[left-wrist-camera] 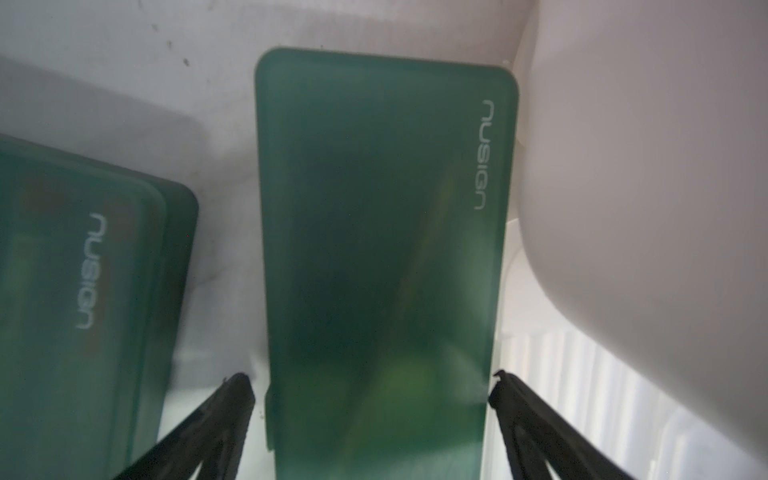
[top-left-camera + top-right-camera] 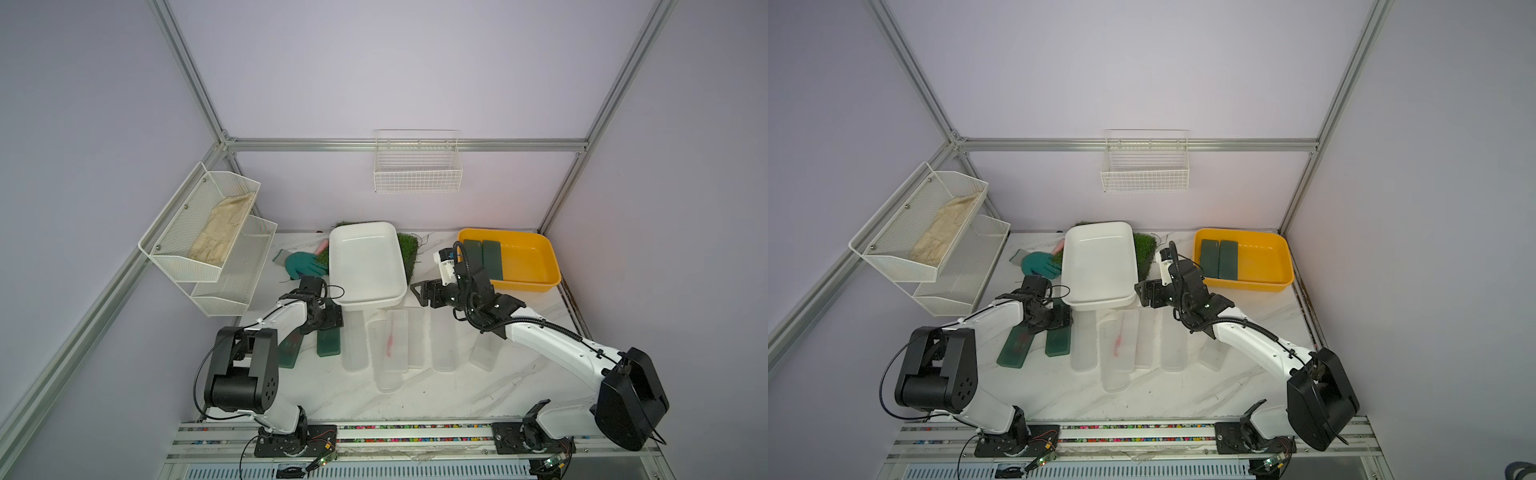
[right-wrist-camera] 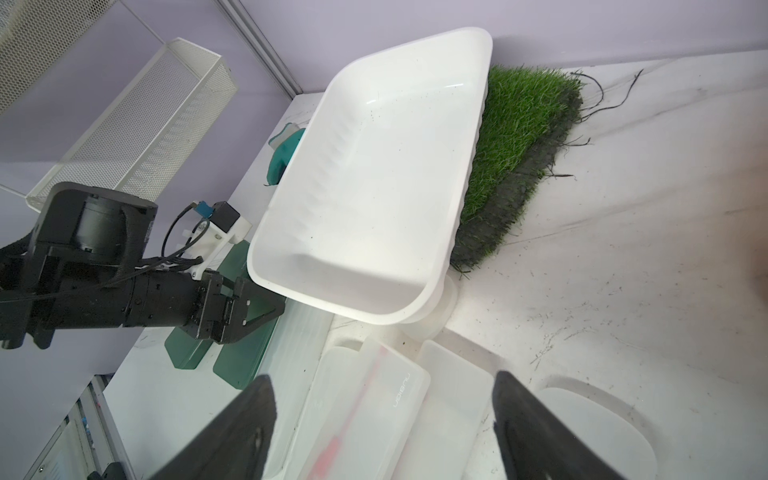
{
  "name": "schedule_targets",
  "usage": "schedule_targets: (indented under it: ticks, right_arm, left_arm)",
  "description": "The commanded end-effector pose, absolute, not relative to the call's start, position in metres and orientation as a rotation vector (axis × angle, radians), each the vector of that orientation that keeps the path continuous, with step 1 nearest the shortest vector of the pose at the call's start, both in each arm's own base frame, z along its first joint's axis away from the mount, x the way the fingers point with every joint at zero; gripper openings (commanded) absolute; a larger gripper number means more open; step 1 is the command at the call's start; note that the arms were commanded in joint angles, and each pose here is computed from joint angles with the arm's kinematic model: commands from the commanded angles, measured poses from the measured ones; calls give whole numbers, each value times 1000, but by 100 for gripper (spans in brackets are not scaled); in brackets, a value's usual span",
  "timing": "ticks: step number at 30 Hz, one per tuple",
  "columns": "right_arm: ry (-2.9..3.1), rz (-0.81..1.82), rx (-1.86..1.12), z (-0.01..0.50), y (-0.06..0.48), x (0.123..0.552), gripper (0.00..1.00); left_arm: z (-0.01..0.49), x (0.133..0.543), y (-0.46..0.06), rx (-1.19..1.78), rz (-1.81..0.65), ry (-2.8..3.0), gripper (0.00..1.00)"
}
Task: Place the pencil cases by color into the storage box
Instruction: Pick up the pencil case from the center of the board.
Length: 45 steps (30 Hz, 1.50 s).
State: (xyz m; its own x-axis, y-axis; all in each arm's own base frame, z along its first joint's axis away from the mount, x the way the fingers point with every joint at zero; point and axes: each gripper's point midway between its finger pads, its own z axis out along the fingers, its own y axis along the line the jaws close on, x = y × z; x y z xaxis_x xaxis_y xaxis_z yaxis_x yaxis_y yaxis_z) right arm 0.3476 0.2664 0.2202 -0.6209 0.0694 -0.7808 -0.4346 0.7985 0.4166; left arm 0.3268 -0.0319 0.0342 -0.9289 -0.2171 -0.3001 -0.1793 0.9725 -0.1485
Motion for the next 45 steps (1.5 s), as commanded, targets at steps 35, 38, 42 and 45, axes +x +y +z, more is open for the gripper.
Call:
schedule_targets:
  ticks: [35, 38, 42, 45]
  right_arm:
    - [2095, 756, -253, 222, 267, 347, 83]
    - [2095, 757, -253, 222, 267, 348, 83]
    - [2097, 751, -253, 221, 266, 348, 83]
    - [2101, 739, -253, 219, 265, 347, 83]
  left_arm:
    - [52, 328, -1, -368, -238, 2751, 87]
    - [48, 331, -3, -372, -243, 2762, 87]
    - [41, 334, -4, -373, -227, 2782, 86]
    - [35, 337, -4, -380, -214, 2790, 86]
